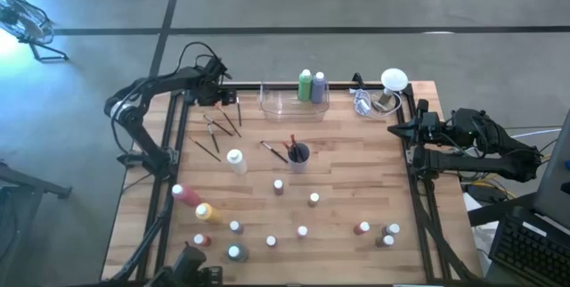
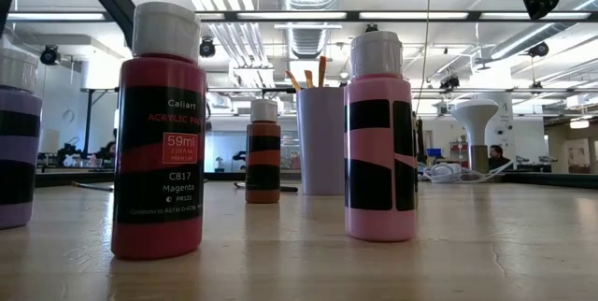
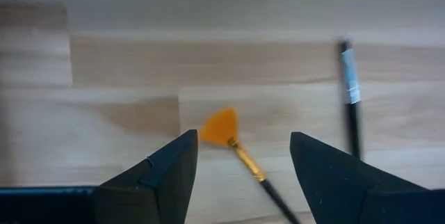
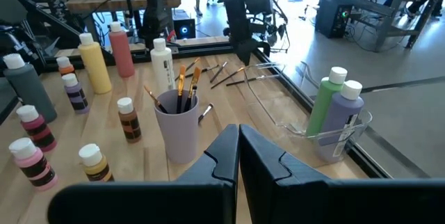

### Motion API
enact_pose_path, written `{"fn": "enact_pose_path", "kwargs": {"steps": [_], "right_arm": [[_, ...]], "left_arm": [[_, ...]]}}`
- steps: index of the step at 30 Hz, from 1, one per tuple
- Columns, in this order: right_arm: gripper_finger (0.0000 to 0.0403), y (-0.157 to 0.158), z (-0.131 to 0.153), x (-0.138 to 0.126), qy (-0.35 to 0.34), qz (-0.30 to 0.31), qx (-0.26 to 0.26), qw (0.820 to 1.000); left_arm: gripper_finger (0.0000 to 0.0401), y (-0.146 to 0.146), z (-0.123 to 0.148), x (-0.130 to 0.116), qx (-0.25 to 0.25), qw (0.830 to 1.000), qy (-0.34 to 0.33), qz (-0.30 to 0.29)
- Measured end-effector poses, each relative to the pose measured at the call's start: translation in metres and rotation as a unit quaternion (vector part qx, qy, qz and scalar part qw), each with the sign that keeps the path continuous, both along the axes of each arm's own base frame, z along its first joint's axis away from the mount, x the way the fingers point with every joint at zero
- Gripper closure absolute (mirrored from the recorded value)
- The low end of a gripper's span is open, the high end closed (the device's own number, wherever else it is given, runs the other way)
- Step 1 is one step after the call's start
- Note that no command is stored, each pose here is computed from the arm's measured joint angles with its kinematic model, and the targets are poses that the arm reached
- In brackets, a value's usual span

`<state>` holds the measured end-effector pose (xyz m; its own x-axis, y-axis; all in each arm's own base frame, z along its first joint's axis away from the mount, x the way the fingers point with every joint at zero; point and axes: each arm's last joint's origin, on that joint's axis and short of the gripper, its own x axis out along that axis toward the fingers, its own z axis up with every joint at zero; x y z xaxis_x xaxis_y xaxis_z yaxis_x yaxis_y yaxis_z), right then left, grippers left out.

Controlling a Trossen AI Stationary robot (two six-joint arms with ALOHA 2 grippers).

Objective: Pick & Place Paint Supplies
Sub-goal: Put the gold paint brush into the purple cup

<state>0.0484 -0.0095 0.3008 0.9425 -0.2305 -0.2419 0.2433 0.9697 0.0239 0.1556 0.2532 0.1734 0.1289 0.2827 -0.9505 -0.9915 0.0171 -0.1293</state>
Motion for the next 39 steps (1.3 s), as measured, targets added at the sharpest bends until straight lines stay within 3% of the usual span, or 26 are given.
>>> {"fn": "enact_pose_path", "kwargs": {"steps": [24,39], "right_arm": [[0.0394,0.0,0.0,0.0,0.0,0.0,0.0,1.0],[0.0394,0.0,0.0,0.0,0.0,0.0,0.0,1.0]], "left_arm": [[0.0173,0.008,-0.021,0.003,-0.01,1.0,0.017,0.017],[0.0293,0.008,-0.023,0.001,-0.012,0.999,0.028,0.022]]}}
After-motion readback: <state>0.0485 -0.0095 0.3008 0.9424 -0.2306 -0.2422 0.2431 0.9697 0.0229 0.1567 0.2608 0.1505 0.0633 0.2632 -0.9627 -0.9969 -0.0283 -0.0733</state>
